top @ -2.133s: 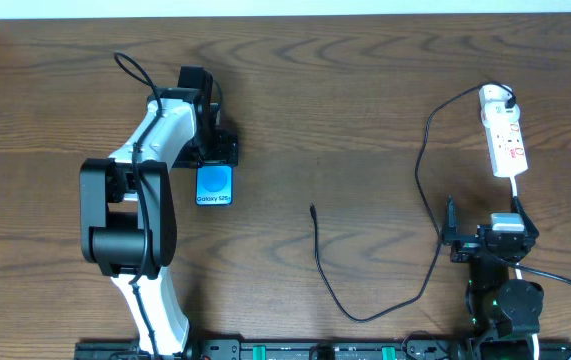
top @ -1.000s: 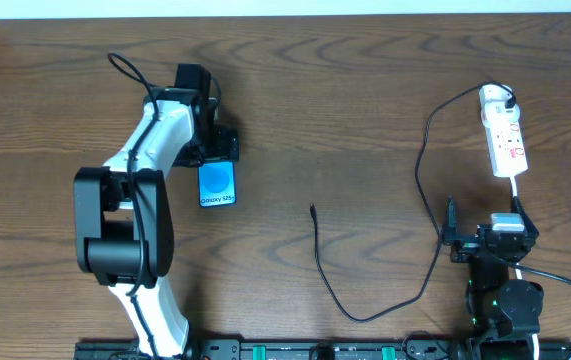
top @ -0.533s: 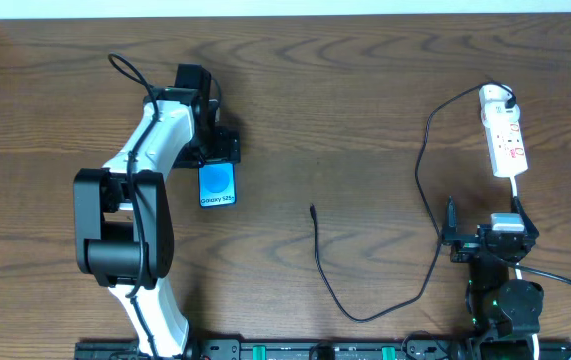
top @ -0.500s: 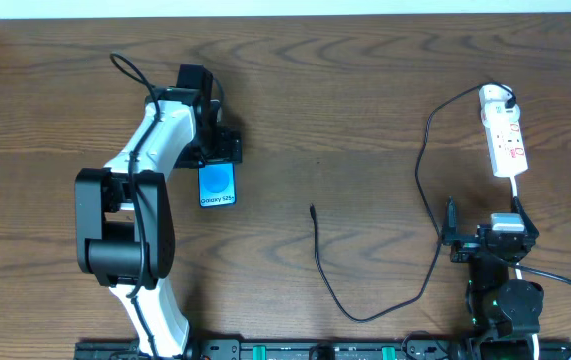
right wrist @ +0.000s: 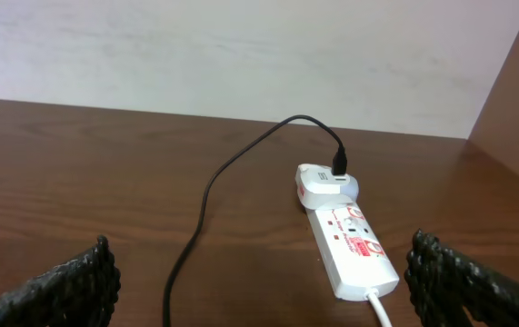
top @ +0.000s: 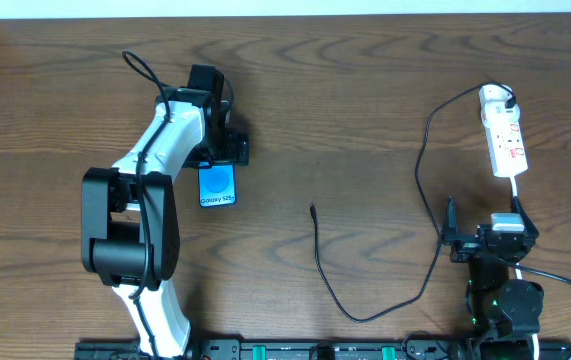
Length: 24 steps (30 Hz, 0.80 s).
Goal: Plug charger to phone and switch on socket
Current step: 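Close the left gripper on the phone's top edge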
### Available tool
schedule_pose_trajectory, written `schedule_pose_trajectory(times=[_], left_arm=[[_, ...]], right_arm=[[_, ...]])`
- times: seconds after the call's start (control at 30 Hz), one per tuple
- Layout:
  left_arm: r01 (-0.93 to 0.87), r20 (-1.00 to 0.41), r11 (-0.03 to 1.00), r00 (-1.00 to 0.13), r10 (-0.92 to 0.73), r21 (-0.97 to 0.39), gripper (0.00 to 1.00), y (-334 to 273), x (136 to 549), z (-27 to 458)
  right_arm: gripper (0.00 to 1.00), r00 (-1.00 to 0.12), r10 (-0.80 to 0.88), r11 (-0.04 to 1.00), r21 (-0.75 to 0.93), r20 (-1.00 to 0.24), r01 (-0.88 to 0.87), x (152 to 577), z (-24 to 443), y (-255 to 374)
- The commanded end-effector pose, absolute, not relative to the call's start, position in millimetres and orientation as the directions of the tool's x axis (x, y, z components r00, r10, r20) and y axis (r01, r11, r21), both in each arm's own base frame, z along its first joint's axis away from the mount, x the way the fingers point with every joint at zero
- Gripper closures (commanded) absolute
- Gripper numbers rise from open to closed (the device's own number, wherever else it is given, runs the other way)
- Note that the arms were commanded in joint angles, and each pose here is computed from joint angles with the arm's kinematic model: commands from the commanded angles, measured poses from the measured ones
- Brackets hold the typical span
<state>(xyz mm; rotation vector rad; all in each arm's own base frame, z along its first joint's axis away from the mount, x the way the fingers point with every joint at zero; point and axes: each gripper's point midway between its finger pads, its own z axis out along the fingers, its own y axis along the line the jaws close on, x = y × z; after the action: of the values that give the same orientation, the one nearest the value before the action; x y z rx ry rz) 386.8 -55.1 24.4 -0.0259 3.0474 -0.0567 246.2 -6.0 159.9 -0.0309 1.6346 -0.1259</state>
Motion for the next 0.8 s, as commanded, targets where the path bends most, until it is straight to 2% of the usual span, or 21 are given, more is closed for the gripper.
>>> schedule_pose_trajectory(times=[0.0, 0.13, 0.77], left_arm=[[-0.073, -0.108, 0.997, -0.991, -0.073, -0.004, 0.07, -46.4, 385.9, 30.2], [-0.121, -0.098, 0.993, -0.988, -0.120, 0.005, 0.07, -44.0, 382.1, 26.8], [-0.130, -0.082, 0.992, -0.988, -0.128, 0.009, 0.07, -42.7, 373.4, 14.6]], right_arm=[[0.01, -0.069, -0.110, 0.992, -0.114, -0.992, 0.060, 245.8, 159.7, -6.4], [0.01, -0.069, -0.110, 0.992, -0.114, -0.992, 0.060, 245.8, 159.7, -6.4], [0.01, -0.069, -0.110, 0.992, -0.114, -0.992, 0.060, 245.8, 159.7, -6.4]])
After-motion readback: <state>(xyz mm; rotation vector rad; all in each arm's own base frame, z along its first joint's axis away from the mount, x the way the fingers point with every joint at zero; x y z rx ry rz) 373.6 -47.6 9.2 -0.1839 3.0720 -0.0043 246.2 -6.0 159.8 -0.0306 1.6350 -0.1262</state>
